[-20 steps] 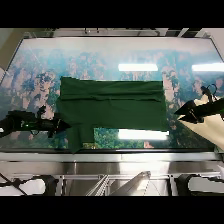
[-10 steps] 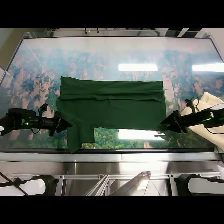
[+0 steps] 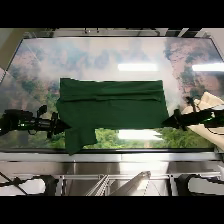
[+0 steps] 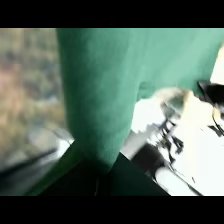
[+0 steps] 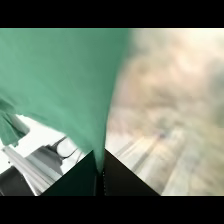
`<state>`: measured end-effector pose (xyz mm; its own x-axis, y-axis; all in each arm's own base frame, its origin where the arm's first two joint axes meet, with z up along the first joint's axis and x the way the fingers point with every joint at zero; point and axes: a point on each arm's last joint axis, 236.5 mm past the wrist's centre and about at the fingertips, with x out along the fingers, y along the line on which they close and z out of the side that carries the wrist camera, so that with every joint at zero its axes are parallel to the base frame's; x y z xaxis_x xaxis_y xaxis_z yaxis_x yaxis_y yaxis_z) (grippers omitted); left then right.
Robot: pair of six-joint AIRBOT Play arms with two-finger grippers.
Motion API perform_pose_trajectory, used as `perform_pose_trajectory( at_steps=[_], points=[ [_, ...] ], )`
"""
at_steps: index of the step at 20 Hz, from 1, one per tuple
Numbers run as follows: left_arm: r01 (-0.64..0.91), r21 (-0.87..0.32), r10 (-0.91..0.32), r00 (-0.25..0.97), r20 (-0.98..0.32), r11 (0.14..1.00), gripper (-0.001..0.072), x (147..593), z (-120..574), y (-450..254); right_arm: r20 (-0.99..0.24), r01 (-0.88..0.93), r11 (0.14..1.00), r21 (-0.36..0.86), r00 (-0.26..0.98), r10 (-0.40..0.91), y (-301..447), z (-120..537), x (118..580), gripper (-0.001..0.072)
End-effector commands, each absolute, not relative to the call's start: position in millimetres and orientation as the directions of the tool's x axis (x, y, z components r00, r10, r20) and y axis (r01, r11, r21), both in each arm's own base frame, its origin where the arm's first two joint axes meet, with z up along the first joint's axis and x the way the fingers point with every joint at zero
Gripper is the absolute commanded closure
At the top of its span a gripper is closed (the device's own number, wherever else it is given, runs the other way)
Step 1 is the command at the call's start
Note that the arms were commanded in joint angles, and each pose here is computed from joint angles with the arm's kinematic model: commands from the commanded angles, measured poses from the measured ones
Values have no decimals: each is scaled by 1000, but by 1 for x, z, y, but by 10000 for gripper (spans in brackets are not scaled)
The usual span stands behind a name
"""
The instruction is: Fold the shirts.
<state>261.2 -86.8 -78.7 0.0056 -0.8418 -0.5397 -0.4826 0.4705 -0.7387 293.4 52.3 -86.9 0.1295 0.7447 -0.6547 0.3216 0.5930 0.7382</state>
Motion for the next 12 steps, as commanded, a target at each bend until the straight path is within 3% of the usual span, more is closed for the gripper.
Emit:
perform_pose_trajectory(
  at_steps=[1, 7, 12],
  points=[
    [-496, -739, -874, -93, -477, 456, 690, 227, -57, -88, -708, 391, 626, 675, 106, 698, 13, -76, 265, 693],
    [-473, -725, -849, -102, -519, 500, 690, 212, -51, -88, -691, 414, 586, 696, 165, 704, 5, -62, 269, 692],
    [-393, -762, -830, -6, -557, 514, 690, 268, -10, -69, -571, 282, 496, 821, 386, 725, 26, -34, 332, 692]
  ],
)
